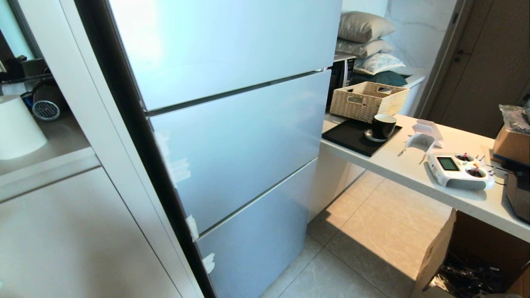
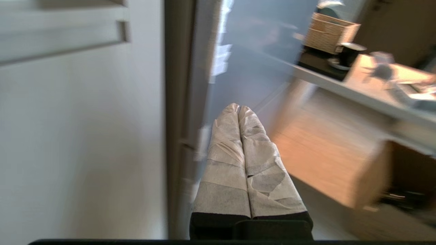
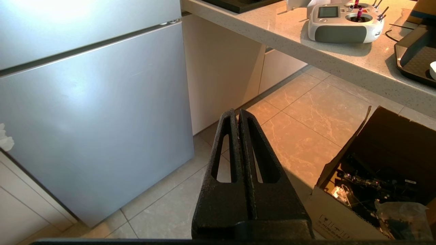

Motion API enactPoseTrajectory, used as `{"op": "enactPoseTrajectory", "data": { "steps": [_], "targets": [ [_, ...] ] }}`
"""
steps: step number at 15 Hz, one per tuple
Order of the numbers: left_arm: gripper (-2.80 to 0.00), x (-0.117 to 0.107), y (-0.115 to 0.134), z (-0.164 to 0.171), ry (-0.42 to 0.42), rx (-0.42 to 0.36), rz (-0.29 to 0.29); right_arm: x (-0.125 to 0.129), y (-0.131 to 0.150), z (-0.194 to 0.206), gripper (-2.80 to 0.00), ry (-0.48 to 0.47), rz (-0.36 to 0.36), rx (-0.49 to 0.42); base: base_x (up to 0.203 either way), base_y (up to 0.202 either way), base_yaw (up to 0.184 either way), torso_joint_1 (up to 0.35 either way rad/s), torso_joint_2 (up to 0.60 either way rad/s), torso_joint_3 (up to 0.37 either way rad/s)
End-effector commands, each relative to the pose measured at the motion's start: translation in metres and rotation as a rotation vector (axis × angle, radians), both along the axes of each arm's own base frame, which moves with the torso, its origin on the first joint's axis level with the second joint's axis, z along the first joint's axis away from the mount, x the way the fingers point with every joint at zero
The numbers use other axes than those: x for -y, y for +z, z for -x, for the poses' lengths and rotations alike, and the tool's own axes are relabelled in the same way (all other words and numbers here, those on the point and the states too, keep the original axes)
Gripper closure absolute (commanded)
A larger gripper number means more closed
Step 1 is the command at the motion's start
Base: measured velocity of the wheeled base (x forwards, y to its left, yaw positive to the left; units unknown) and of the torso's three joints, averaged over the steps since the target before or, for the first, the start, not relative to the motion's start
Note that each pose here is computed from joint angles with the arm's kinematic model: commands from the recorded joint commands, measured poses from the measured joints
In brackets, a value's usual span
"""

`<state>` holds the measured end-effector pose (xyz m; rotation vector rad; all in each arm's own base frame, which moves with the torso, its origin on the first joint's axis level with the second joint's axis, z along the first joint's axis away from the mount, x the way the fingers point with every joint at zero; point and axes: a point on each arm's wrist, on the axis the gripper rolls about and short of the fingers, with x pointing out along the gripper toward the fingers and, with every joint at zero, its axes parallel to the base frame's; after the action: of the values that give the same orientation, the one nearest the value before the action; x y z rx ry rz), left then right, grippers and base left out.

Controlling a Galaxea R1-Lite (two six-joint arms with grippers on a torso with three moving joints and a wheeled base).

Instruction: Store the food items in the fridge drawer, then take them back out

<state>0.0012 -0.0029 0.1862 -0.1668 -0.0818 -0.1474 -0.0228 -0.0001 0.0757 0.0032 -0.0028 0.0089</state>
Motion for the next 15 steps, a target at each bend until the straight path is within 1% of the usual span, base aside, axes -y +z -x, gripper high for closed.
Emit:
{"op": "enactPoseTrajectory", "data": {
  "steps": [1, 4, 7, 8, 11, 12, 15],
  "targets": [
    [0.0, 0.002, 0.011, -0.07, -0.033, -0.243, 0.07, 0.0, 0.0, 0.0, 0.0, 0.0, 0.0, -0.001, 0.0, 0.0, 0.0, 0.0, 0.0, 0.0],
    [0.0, 0.004, 0.008, -0.137, -0.045, -0.343, 0.122, 0.0, 0.0, 0.0, 0.0, 0.0, 0.0, -0.001, 0.0, 0.0, 0.0, 0.0, 0.0, 0.0],
    [0.0, 0.014, -0.004, -0.188, -0.001, -0.396, 0.142, 0.0, 0.0, 0.0, 0.0, 0.0, 0.0, -0.001, 0.0, 0.0, 0.0, 0.0, 0.0, 0.0],
    [0.0, 0.02, -0.007, -0.2, 0.017, -0.391, 0.145, 0.0, 0.0, 0.0, 0.0, 0.0, 0.0, -0.003, 0.0, 0.0, 0.0, 0.0, 0.0, 0.0],
    [0.0, 0.036, -0.009, -0.239, 0.109, -0.282, 0.154, 0.0, 0.0, 0.0, 0.0, 0.0, 0.0, -0.001, 0.0, 0.0, 0.0, 0.0, 0.0, 0.0],
    [0.0, 0.042, -0.004, -0.246, 0.146, -0.227, 0.164, 0.0, 0.0, 0.0, 0.0, 0.0, 0.0, -0.001, 0.0, 0.0, 0.0, 0.0, 0.0, 0.0],
    [0.0, 0.045, 0.01, -0.255, 0.164, -0.165, 0.18, 0.0, 0.0, 0.0, 0.0, 0.0, 0.0, -0.001, 0.0, 0.0, 0.0, 0.0, 0.0, 0.0]
  ]
}}
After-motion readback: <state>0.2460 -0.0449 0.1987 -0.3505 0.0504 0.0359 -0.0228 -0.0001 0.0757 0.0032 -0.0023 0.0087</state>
